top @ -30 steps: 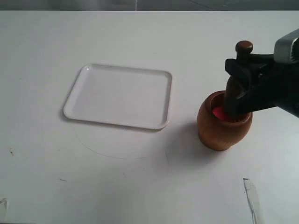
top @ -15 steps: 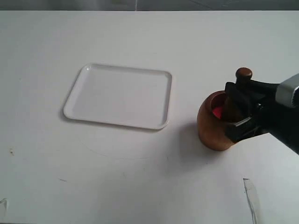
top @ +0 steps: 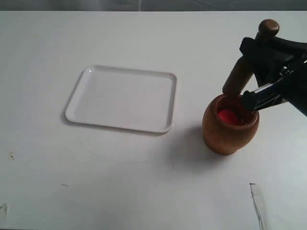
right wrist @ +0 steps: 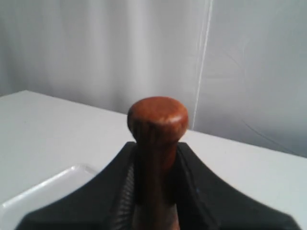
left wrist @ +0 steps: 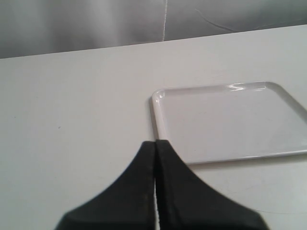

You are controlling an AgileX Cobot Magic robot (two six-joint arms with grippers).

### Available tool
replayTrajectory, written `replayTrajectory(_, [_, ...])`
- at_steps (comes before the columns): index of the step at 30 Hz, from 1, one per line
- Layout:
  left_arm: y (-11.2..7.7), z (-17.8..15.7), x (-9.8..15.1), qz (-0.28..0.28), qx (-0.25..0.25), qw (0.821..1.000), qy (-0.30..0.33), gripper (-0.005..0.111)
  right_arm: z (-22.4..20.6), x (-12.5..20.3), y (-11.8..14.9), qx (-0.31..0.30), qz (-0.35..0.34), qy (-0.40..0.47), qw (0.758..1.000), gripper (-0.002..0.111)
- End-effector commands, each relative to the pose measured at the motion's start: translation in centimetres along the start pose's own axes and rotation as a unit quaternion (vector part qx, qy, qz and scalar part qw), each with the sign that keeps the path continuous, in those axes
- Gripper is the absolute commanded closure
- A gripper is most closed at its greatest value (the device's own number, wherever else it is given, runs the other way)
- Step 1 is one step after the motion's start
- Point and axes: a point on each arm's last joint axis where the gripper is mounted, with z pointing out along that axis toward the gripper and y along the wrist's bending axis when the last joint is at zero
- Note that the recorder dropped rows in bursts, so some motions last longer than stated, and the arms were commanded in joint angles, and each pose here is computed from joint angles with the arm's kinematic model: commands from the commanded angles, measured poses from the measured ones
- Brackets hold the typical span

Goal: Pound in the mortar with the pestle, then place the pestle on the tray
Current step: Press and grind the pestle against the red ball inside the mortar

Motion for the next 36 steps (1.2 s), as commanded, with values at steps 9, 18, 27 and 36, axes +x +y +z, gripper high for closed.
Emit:
replayTrajectory(9, [-0.1, 0.0, 0.0, -0.006, 0.004, 1.000, -0.004, 0.107, -2.8, 5.6, -0.3, 0.017, -0.025, 0.095, 0.995, 0.108])
replayTrajectory(18, [-0.1, 0.0, 0.0, -0.006, 0.004, 1.000, -0.004, 0.107, -2.7, 6.7, -0.3, 0.018, -0.018, 0.087, 0.996, 0.108])
replayTrajectory(27, [-0.1, 0.0, 0.0, -0.006, 0.004, 1.000, -0.004, 0.107, -2.2, 2.8, -0.1, 0.007, 0.020, -0.109, 0.994, 0.108])
replayTrajectory(36, [-0.1, 0.0, 0.0, -0.006, 0.004, 1.000, -0.004, 0.107, -0.5, 3.7, 0.1, -0.009, 0.007, 0.016, 1.000, 0.108])
